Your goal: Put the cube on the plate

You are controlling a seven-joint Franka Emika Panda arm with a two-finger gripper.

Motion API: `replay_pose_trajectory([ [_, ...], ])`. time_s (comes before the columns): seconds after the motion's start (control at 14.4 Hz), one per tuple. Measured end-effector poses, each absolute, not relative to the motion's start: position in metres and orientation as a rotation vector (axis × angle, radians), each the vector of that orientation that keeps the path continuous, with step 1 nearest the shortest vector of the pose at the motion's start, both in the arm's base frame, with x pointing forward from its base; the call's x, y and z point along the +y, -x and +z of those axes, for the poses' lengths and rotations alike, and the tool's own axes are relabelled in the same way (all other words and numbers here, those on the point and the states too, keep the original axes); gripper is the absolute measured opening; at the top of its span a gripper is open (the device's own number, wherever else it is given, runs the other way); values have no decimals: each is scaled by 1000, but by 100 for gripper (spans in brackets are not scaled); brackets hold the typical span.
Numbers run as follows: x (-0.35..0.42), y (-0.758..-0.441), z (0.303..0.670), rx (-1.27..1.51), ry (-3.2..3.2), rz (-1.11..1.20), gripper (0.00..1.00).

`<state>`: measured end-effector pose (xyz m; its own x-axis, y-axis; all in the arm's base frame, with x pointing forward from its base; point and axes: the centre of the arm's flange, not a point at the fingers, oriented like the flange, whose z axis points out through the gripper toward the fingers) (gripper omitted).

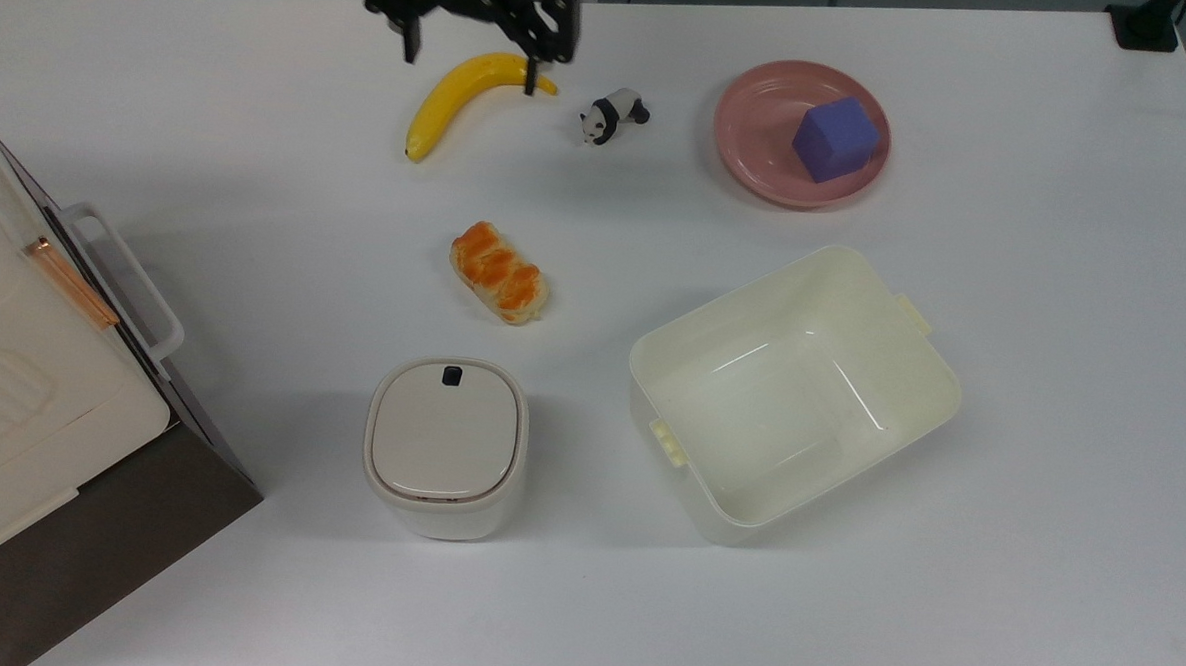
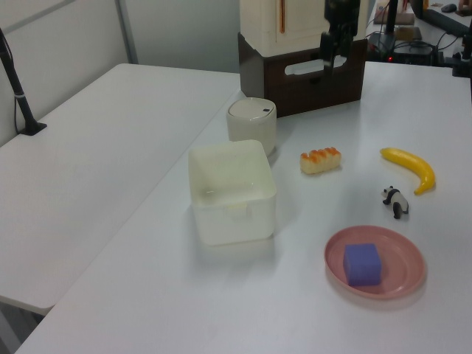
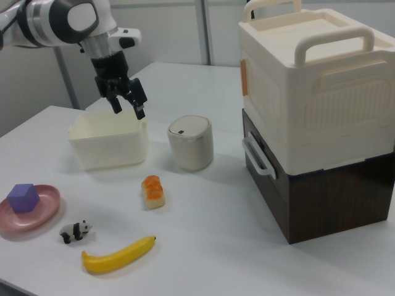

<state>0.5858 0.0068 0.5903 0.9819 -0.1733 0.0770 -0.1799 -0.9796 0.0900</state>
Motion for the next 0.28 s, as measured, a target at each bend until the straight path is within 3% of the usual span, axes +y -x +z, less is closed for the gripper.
replay_pose_trajectory([
  [0.28, -19, -574, 610, -275, -3076, 129, 100],
])
